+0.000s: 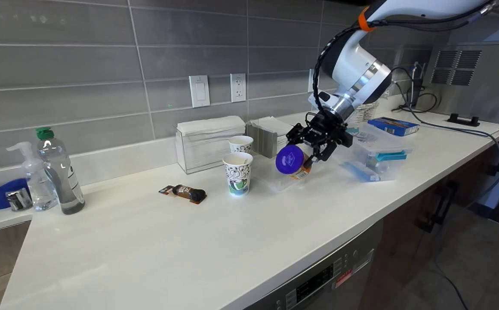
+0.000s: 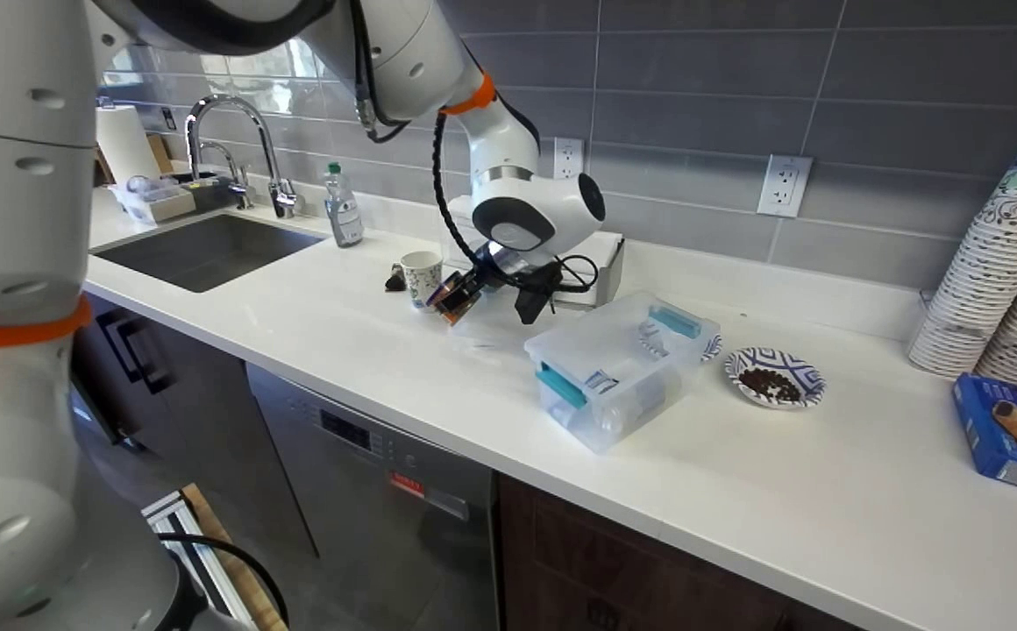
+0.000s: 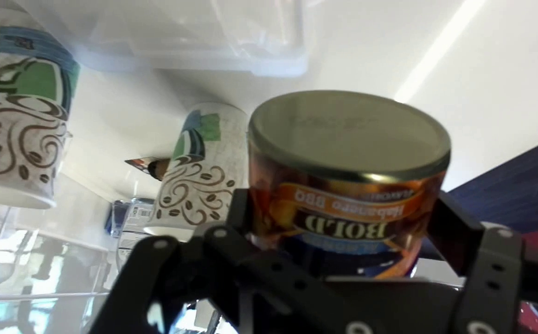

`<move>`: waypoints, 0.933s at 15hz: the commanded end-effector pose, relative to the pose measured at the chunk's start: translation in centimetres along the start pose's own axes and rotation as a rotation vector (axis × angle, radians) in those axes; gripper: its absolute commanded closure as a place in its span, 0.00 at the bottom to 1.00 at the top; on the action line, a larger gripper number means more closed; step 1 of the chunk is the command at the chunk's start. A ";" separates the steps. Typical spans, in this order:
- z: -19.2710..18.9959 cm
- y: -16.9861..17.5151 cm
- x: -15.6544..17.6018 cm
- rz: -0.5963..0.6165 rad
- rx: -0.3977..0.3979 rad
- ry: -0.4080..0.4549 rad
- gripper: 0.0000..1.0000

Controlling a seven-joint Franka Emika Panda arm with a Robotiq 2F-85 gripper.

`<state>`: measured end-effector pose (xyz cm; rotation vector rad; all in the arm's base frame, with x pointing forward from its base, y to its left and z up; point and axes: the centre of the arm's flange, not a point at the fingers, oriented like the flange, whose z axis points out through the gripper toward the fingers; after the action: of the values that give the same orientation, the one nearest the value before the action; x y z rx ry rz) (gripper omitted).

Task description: Take the can out of the clear container.

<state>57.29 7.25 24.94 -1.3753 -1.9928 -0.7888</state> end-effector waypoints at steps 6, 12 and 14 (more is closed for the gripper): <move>2.7 4.9 -2.6 -0.058 -0.133 0.075 0.32; 2.6 6.8 -4.5 -0.077 -0.159 0.063 0.32; 2.7 7.3 -4.9 -0.081 -0.163 0.062 0.32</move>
<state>63.61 8.44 21.29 -1.3532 -1.9729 -0.9878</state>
